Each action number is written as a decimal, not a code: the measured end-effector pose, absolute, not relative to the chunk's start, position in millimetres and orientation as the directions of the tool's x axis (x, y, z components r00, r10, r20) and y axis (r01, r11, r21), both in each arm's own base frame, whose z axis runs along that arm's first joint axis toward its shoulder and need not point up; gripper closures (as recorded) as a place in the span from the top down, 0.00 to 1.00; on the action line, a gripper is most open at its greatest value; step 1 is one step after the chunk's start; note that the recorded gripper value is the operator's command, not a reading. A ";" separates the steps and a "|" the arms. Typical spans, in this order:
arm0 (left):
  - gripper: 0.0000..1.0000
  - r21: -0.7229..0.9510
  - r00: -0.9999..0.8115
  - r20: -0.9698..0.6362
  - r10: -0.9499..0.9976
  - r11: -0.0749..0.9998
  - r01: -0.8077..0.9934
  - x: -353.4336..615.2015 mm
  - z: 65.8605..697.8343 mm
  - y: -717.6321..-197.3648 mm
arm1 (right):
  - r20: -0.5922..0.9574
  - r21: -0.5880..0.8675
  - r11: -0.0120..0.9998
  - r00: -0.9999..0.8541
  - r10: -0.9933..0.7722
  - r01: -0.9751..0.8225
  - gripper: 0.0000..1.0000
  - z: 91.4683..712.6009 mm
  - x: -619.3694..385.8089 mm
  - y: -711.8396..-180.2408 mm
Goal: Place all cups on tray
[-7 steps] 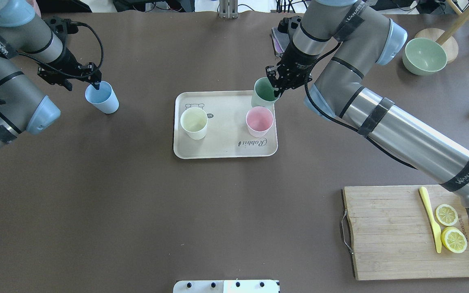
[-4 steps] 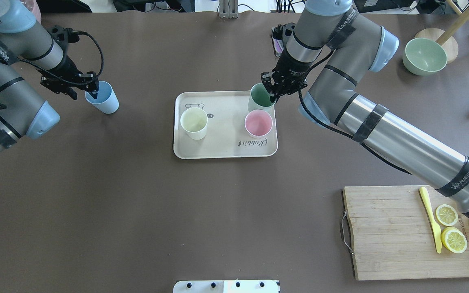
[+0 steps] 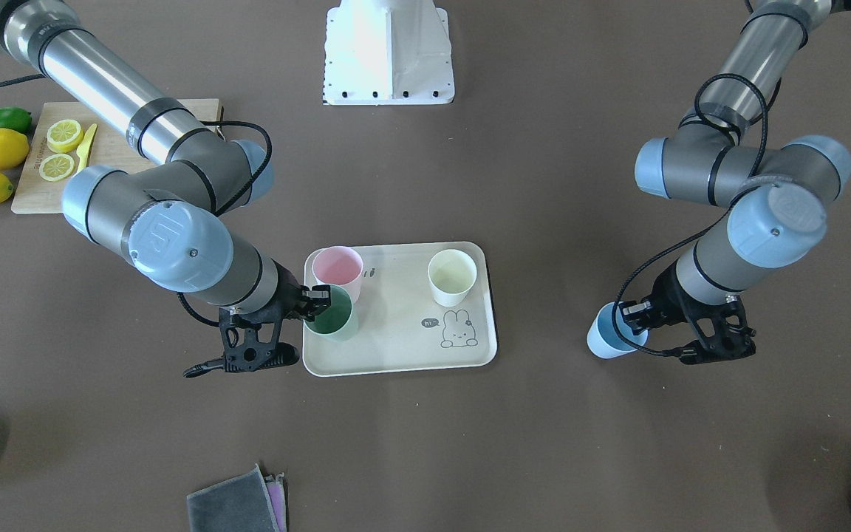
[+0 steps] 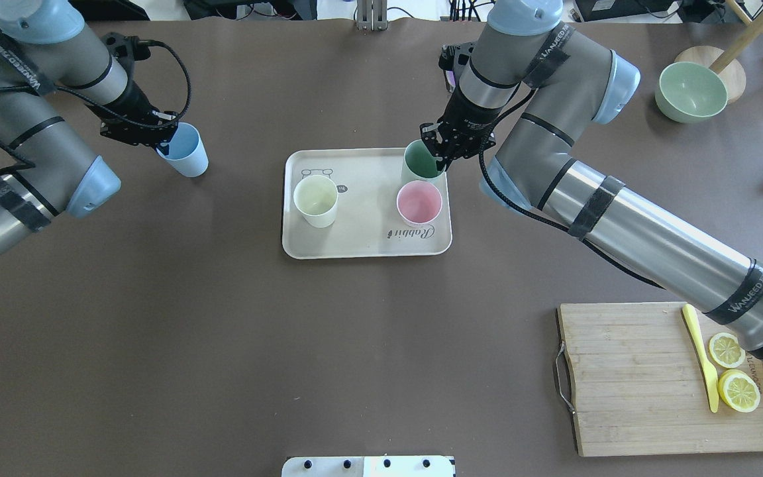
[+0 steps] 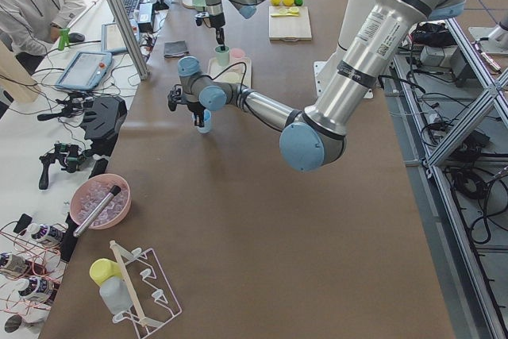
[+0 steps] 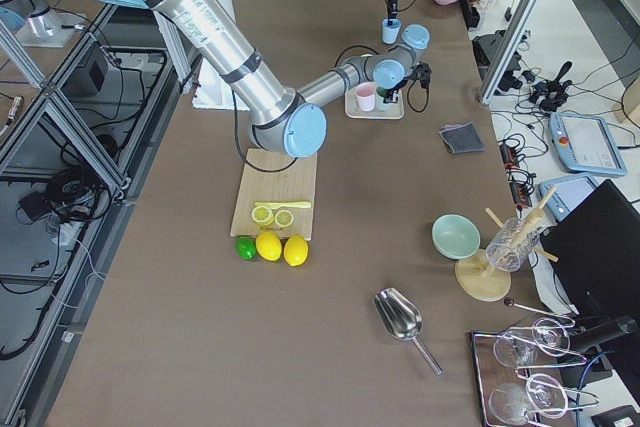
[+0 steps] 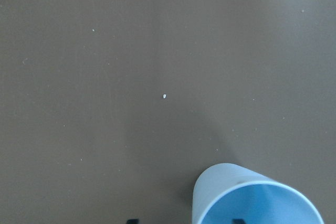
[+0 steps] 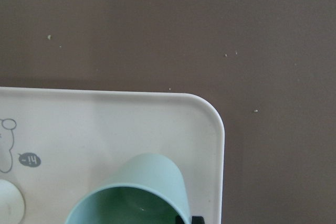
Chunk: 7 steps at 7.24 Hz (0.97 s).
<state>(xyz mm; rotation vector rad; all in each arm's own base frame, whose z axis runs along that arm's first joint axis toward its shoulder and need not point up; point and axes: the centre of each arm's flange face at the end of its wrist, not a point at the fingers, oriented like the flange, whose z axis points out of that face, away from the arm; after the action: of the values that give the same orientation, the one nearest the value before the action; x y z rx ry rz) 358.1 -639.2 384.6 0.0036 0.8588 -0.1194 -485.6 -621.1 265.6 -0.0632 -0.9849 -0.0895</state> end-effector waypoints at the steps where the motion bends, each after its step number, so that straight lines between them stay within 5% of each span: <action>1: 0.00 -0.069 0.628 -0.767 -0.134 0.990 0.127 379.0 354.1 -643.7 | 0.834 -0.001 0.996 0.549 -0.051 0.094 1.00 259.0 -484.1 -624.0; 6: 0.00 -0.156 0.577 -0.783 -0.233 0.971 0.181 487.3 247.1 -621.7 | 0.848 0.025 0.997 0.526 -0.059 0.073 1.00 288.6 -393.4 -669.3; 7: 0.96 -0.155 0.581 -0.780 -0.233 0.971 0.181 504.4 242.5 -610.4 | 0.845 0.038 0.996 0.530 -0.075 0.081 1.00 302.7 -381.7 -672.4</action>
<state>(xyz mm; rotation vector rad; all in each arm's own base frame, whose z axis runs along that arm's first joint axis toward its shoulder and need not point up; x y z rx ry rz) 504.4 -610.4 242.5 -0.0612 0.9192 -0.2418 -381.7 -672.4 302.7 -0.0056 -1.0082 -0.0932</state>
